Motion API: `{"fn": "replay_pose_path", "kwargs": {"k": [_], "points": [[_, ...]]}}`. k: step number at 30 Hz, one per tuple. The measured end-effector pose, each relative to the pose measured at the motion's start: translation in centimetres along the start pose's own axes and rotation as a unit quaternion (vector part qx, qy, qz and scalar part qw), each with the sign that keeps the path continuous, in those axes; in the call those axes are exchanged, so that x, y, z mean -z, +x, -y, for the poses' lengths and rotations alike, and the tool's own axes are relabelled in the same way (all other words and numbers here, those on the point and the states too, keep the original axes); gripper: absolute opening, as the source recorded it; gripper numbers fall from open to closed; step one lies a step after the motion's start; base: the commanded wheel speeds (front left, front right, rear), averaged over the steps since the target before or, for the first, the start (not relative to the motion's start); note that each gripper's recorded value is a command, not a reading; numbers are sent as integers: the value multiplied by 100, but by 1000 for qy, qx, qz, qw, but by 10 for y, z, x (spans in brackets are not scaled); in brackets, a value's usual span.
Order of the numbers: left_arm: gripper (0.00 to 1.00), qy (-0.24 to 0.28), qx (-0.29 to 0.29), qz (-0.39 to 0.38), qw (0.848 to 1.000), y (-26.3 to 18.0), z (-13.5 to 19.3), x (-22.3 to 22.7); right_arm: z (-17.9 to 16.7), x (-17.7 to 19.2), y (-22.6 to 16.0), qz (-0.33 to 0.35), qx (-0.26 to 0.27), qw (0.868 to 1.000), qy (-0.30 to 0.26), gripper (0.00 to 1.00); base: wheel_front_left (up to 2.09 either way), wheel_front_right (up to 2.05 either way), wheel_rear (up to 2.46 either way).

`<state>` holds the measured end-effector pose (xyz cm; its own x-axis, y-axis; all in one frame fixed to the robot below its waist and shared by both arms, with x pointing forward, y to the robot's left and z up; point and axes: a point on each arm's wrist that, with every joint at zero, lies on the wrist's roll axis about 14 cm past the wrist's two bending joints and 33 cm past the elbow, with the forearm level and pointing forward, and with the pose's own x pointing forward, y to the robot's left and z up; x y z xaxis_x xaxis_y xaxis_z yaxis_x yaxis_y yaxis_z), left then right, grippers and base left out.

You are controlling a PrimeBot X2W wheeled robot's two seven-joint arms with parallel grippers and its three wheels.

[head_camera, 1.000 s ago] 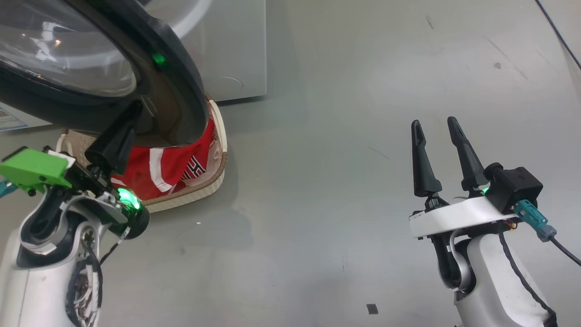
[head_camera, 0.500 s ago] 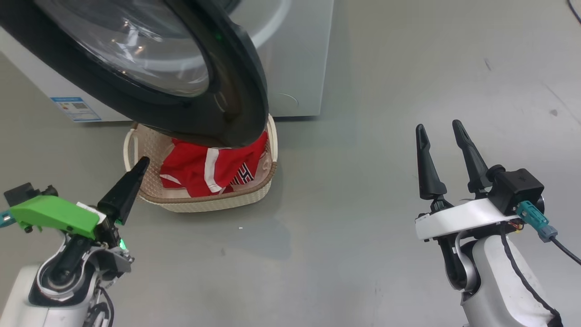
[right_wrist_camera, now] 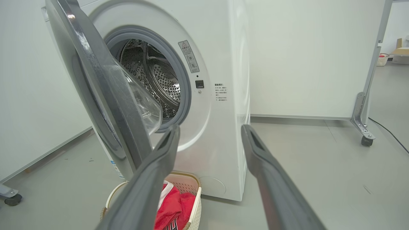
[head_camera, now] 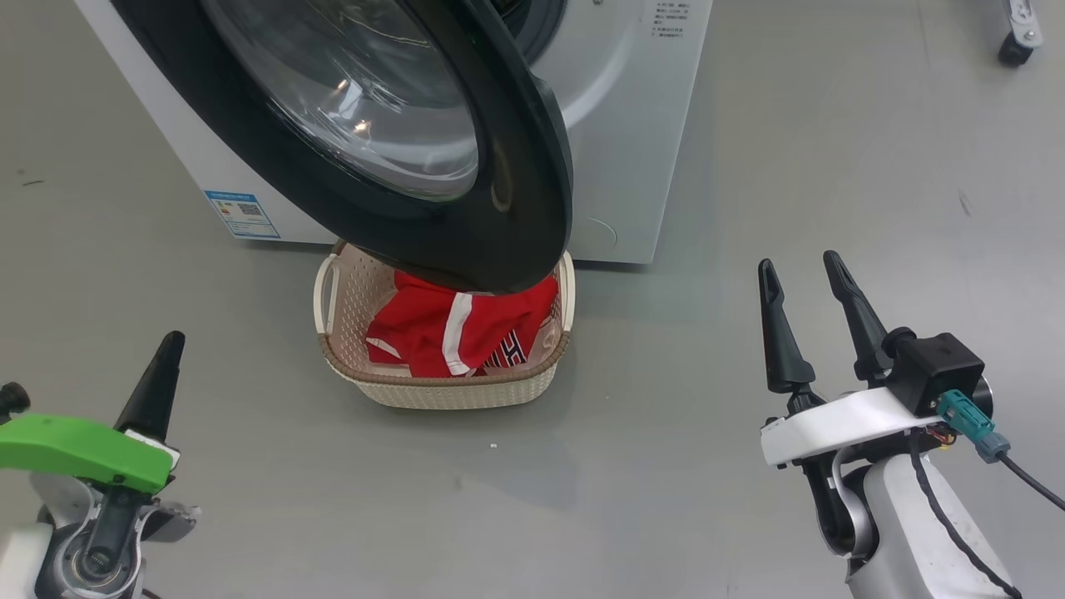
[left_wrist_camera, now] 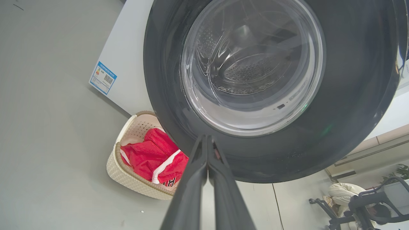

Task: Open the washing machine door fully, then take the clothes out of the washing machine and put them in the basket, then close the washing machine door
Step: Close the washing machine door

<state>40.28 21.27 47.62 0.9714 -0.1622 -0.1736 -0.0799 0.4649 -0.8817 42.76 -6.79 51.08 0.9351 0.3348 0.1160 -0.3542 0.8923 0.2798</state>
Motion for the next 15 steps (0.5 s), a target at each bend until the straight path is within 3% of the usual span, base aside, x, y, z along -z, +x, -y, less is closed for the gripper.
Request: {"fn": "replay_pose_path", "kwargs": {"k": [7,12,15], "points": [[0,139,2,75,987,-20,4,-31,-18,-2,0,1,-25,1000,1,100,0,0,0],[0,165,7,120,979,-27,7,-38,-20,-4,-1,3,-28,1000,0,100,0,0,0],[0,223,10,130,966,-33,6,-35,-20,-4,-2,3,-28,1000,0,100,0,0,0]]}}
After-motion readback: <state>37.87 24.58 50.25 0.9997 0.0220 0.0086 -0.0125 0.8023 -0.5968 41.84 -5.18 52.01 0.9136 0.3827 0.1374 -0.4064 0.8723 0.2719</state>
